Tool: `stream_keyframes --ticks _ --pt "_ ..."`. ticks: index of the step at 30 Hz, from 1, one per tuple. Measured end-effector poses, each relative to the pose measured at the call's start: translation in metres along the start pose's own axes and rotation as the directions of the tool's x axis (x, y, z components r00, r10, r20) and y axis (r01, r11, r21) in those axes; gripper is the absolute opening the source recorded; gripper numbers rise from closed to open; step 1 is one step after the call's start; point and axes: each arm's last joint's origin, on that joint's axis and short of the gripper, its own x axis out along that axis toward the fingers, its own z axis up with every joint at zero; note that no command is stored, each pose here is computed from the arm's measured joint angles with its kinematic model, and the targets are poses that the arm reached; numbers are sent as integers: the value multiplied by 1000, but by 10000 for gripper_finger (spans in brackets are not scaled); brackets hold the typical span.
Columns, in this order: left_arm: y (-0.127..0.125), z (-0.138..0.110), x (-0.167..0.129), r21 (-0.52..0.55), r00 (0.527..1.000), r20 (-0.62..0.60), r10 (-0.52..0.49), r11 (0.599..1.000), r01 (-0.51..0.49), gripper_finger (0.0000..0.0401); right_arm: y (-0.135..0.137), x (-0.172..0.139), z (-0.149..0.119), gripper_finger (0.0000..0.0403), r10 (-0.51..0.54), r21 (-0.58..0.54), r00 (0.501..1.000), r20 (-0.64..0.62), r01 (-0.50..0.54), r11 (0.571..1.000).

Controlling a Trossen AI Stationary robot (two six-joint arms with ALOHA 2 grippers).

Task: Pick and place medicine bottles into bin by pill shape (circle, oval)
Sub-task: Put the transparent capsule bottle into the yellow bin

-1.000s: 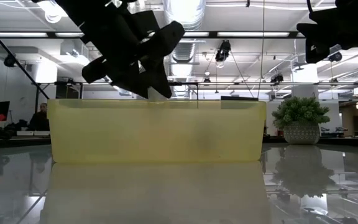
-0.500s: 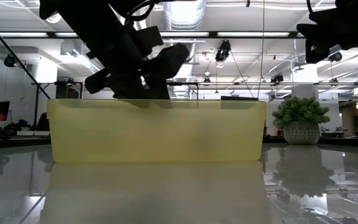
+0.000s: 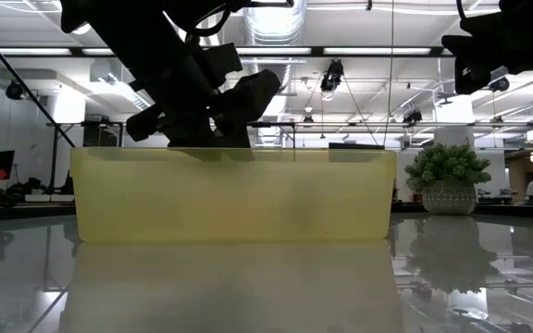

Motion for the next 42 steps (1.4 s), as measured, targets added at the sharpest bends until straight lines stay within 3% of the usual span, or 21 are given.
stream_keyframes --ticks 42 --pt "1 -2 1 43 1000 -22 -7 999 8 128 0 0 0 139 0 0 1000 -1 0 1000"
